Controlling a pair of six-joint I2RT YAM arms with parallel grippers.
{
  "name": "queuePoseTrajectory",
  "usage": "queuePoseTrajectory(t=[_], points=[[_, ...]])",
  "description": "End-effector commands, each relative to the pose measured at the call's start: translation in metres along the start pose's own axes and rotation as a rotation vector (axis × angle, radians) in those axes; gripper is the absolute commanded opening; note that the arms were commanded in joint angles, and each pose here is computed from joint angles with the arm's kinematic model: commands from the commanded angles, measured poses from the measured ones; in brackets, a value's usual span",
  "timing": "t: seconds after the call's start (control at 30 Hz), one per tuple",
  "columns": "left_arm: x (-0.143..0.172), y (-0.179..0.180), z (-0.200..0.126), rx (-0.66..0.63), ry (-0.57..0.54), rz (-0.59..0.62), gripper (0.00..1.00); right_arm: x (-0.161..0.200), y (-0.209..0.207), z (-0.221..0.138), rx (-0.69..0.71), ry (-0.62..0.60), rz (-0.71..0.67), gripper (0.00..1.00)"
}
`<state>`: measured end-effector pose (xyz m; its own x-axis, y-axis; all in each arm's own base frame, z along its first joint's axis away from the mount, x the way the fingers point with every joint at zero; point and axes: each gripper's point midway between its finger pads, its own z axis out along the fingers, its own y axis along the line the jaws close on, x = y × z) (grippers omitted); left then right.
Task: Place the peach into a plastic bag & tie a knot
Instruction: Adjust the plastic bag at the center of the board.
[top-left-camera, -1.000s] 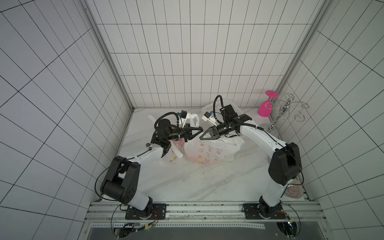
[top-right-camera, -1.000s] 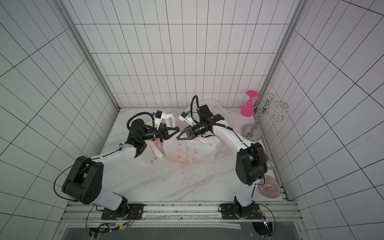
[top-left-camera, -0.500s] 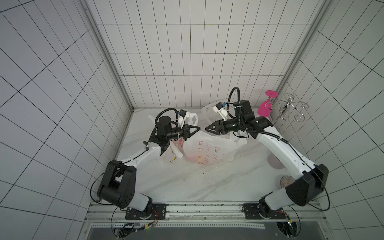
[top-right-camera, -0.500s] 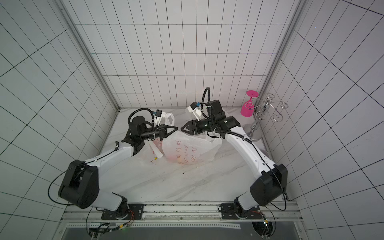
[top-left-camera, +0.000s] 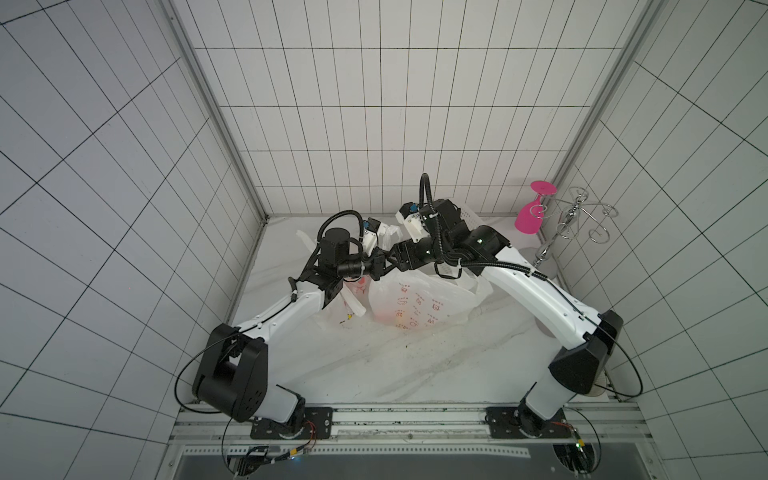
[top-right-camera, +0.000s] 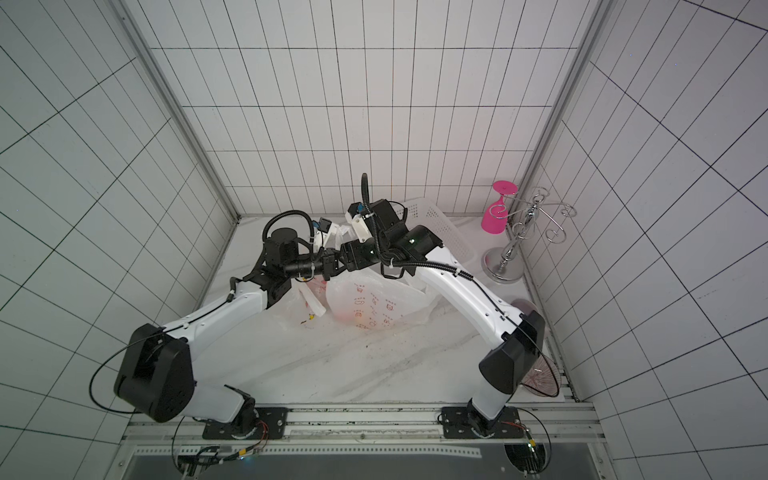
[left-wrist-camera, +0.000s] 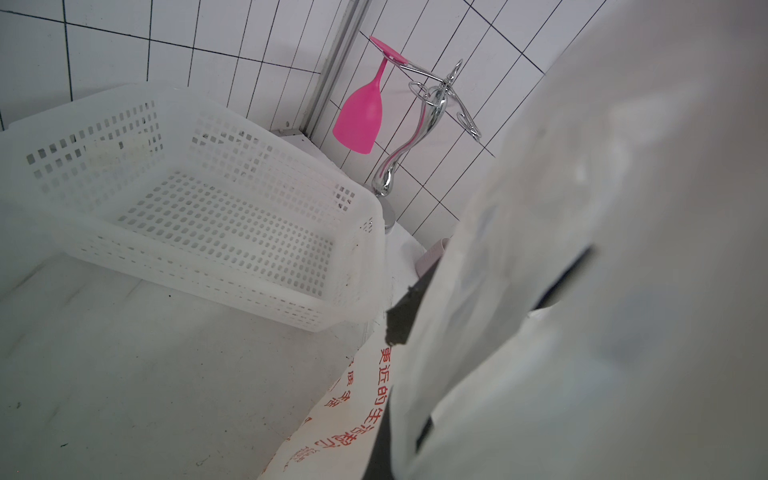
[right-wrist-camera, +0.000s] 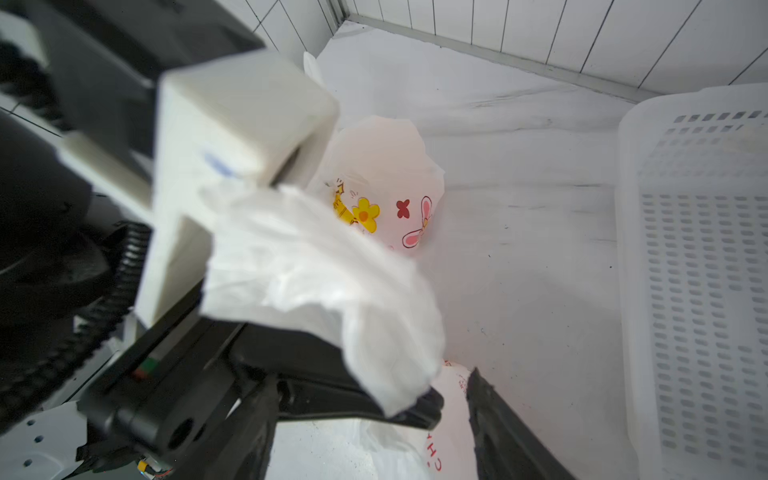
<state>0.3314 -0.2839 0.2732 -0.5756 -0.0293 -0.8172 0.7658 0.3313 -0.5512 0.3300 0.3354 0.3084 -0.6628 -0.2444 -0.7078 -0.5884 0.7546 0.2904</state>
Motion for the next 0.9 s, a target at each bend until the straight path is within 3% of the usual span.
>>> queuePoseTrajectory(t=[0.0, 0.13, 0.3, 0.57, 0.67, 0.87], points=[[0.000, -0.017, 0.000, 0.033, 0.000, 0.034, 0.04, -0.053, 0.009, -0.032, 0.016, -0.171, 0.018, 0.69], [0.003, -0.016, 0.001, 0.026, 0.003, 0.032, 0.04, -0.065, 0.019, -0.042, -0.031, -0.210, 0.032, 0.66], [-0.001, -0.009, -0.002, 0.016, -0.003, 0.017, 0.04, -0.070, 0.024, -0.065, -0.061, -0.242, 0.040, 0.70], [-0.004, -0.024, -0.002, 0.045, -0.016, 0.035, 0.06, -0.066, 0.017, -0.026, -0.039, -0.185, 0.065, 0.66], [-0.003, -0.024, -0.003, 0.045, -0.014, 0.034, 0.07, -0.070, 0.012, -0.015, -0.014, -0.185, 0.070, 0.58], [0.005, -0.021, -0.005, 0.060, -0.017, 0.009, 0.14, -0.078, 0.011, -0.026, -0.041, -0.216, 0.053, 0.15]])
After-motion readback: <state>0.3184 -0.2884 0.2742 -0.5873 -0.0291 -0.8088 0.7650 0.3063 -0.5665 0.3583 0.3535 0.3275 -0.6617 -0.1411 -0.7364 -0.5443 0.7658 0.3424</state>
